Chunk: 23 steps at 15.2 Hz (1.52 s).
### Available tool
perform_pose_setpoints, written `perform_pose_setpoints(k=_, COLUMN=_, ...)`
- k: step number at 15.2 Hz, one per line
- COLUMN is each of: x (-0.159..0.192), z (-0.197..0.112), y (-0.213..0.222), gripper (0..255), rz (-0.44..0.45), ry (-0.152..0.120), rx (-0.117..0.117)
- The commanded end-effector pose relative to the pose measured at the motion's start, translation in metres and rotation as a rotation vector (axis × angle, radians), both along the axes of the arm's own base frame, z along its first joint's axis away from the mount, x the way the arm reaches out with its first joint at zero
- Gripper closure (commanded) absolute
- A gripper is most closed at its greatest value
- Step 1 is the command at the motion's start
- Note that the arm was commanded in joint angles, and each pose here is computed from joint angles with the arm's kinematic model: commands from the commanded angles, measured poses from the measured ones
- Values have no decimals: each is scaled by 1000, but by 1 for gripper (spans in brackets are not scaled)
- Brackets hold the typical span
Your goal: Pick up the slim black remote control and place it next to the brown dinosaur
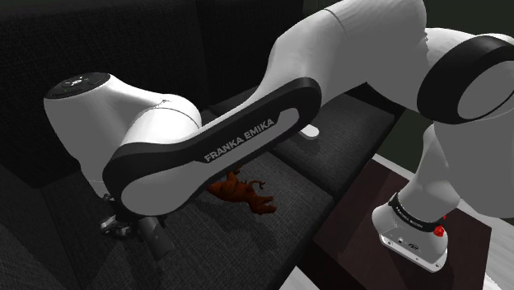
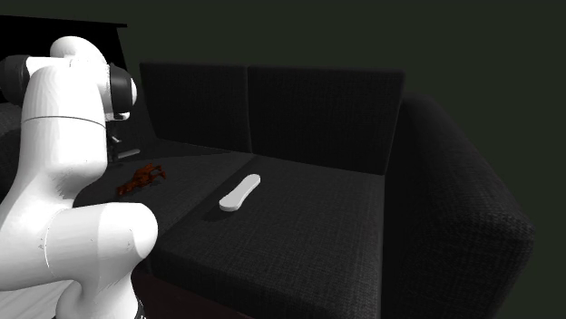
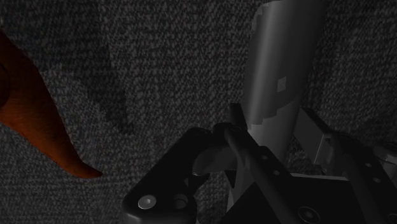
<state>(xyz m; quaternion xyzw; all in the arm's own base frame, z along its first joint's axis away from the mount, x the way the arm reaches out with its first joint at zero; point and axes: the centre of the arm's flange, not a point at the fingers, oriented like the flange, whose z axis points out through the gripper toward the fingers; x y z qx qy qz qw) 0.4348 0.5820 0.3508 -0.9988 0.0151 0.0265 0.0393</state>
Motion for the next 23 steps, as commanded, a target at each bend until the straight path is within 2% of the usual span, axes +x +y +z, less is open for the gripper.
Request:
perform_pose_setpoints(k=1, x=0, z=-10, y=0, gripper=255, rz=0, ry=-1, rx=1)
perform_pose_setpoints(k=10, x=0, z=-17, y=0, gripper=255, rz=0, ry=-1, rx=1)
perform_pose_setpoints(k=11, x=0, z=-17, y=0, gripper=0, rz=0, ry=-1, rx=1)
perform_pose_setpoints(k=16, x=0, z=-17, y=0, gripper=0, rz=0, ry=-1, rx=1)
perform_pose_setpoints(k=20, x=3, z=33, y=-4, gripper=0, rz=0, ry=-1, rx=1)
perform_pose_setpoints(k=23, x=3, z=33, y=-4, gripper=0, rz=0, ry=-1, rx=1)
